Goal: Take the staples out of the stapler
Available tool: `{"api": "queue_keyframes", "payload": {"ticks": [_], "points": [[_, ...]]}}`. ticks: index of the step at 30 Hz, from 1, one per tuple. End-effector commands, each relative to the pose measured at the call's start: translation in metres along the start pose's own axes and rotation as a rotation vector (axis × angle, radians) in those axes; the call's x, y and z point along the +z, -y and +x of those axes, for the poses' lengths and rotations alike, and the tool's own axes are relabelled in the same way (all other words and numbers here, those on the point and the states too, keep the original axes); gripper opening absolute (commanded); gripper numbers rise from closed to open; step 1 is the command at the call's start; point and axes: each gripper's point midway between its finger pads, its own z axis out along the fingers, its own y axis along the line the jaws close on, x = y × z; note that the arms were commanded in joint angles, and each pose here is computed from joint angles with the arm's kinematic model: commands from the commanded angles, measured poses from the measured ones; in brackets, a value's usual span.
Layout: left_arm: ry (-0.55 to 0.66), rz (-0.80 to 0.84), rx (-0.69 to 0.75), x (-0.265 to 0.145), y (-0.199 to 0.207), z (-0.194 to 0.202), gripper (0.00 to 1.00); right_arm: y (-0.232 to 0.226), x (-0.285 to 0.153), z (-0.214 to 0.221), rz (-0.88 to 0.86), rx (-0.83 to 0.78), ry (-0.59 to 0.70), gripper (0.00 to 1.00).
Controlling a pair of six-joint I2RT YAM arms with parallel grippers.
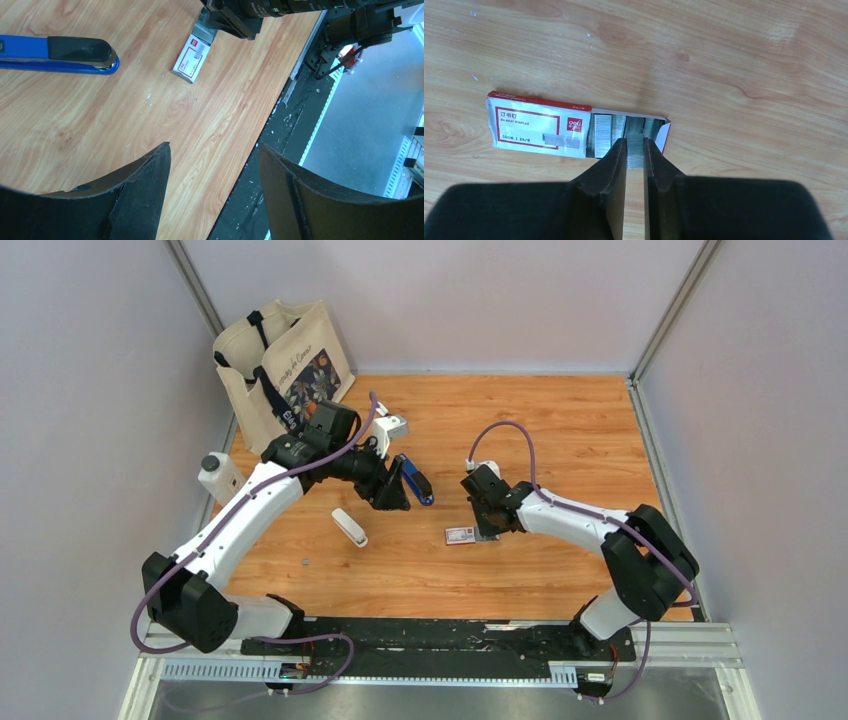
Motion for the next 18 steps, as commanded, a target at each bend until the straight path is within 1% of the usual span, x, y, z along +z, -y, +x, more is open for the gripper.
{"api": "queue_keyframes", "payload": {"ticks": [1,18], "points": [[0.044,0.025,0.053,-0.0057,0.0108,-0.0078,0.73,0.0032,-0.0033,-0.0118,0.009,0.031,0.053,0.17],[0.042,0.028,0.055,-0.0057,0.0115,-0.008,0.73,0.0035,0.0003,-0.0094,0.001,0.041,0.043,0.18]]}}
